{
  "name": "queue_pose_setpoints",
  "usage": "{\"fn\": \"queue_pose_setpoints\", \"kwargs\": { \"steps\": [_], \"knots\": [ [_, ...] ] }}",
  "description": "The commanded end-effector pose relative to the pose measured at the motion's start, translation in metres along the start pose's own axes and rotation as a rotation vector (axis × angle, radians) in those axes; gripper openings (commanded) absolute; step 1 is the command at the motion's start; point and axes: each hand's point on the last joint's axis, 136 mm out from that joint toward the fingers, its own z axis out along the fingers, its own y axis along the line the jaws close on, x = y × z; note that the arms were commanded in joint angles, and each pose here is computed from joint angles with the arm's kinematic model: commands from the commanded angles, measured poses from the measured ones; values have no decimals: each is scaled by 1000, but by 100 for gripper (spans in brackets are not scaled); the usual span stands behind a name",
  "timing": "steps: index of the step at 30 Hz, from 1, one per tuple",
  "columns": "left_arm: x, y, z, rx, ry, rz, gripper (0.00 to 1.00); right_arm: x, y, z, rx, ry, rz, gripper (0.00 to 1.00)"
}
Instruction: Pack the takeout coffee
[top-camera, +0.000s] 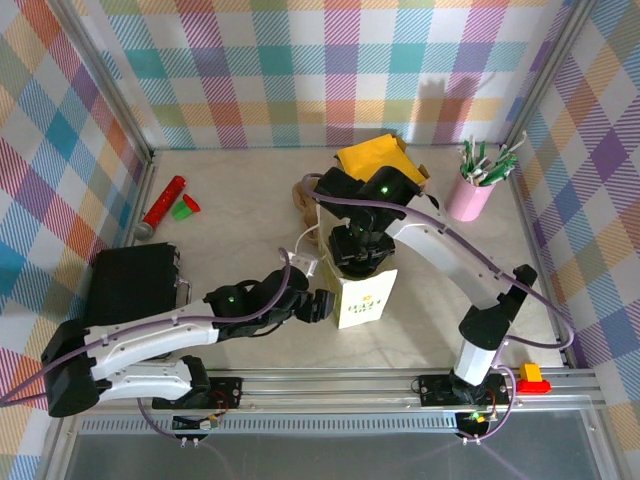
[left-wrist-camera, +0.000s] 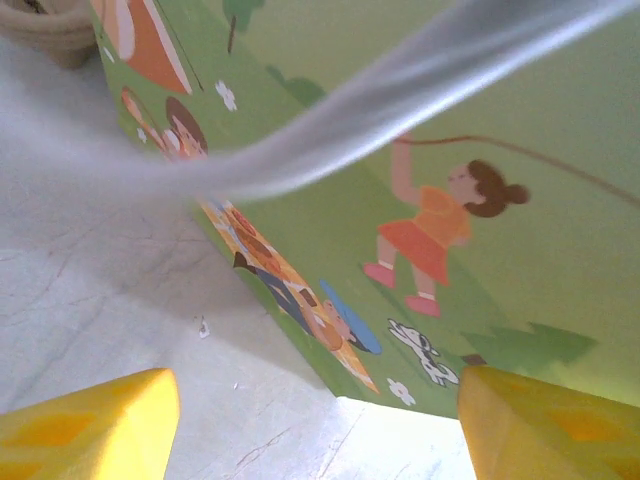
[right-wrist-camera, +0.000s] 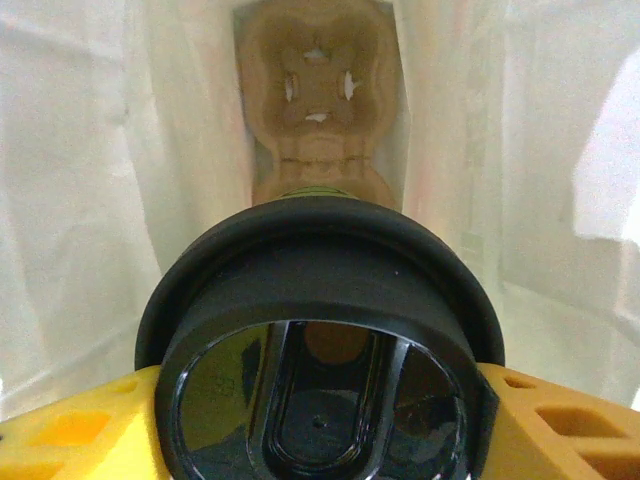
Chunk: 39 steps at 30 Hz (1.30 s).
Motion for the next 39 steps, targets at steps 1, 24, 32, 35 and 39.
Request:
{"fn": "queue_pose_setpoints", "kwargs": {
  "steps": [1, 24, 32, 35, 39],
  "knots": [
    [-8, -1, -16, 5, -33, 33, 74, 16, -7, 8, 26, 99, -20, 60],
    [-26, 8, -52, -5, -111, 45, 74, 6, -1, 45, 8, 149, 2, 59],
    [-27, 8, -53, -6, -114, 47, 74, 1, -1, 57, 4, 158, 3, 59],
    [-27, 8, -54, -4, -113, 48, 74, 0, -3, 61, 7, 158, 6, 58],
    [-27, 8, -53, -4, -113, 50, 74, -3, -4, 66, 5, 158, 13, 58]
  ]
}}
